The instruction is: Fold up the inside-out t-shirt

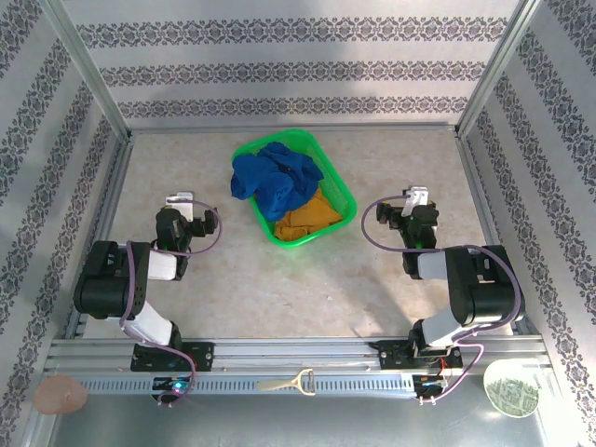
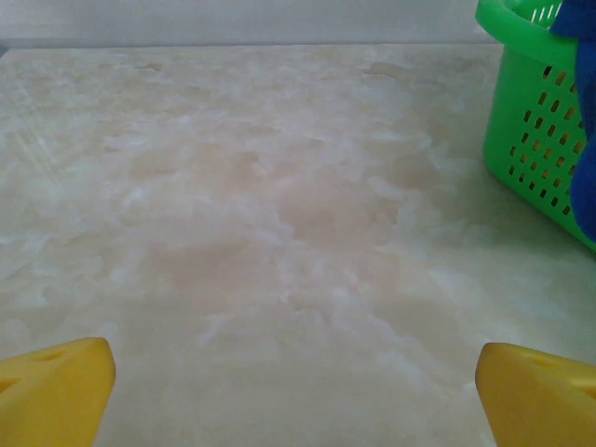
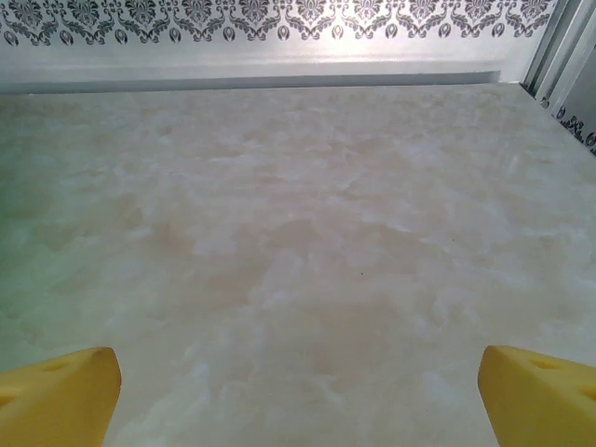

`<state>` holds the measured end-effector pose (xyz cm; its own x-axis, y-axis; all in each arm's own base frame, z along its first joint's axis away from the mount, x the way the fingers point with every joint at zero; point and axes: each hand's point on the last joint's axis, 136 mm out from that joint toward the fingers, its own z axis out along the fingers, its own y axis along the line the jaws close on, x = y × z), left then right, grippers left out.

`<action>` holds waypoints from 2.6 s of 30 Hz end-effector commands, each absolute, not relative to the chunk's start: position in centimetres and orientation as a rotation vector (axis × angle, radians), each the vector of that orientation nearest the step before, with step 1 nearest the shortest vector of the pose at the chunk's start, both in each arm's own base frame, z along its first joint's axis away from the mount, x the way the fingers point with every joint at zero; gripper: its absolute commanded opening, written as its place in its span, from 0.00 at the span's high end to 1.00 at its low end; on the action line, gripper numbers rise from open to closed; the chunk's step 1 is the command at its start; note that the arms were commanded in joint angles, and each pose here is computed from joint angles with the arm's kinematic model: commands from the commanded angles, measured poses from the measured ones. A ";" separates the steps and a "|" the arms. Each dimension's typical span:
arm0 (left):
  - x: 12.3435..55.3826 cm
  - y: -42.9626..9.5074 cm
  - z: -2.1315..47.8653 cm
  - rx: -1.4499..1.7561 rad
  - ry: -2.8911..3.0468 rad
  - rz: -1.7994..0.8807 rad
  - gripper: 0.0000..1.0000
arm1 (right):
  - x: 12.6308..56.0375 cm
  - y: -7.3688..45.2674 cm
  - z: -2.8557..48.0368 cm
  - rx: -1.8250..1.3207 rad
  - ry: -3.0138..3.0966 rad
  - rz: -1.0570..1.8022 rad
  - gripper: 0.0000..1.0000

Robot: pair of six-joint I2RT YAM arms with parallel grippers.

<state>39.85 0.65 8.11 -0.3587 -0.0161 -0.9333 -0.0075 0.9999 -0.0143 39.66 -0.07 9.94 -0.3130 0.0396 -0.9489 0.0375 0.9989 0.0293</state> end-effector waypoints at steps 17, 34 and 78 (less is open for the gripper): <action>40.1 1.1 8.7 -0.037 1.913 0.013 0.01 | 39.9 0.0 10.6 0.039 1.864 0.009 0.02; 40.0 1.5 8.8 -0.060 1.908 0.022 0.01 | 39.9 0.0 10.6 0.043 1.864 0.013 0.02; 47.5 -29.2 8.9 -0.038 2.708 -0.325 0.01 | 33.5 3.4 25.9 0.547 2.304 0.625 0.02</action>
<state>47.64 -25.76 8.66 -0.8984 -0.1557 -0.4107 -0.0492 0.9648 -0.2583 33.20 0.97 26.30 -0.6369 0.5419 -0.5484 0.2788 0.8250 0.4915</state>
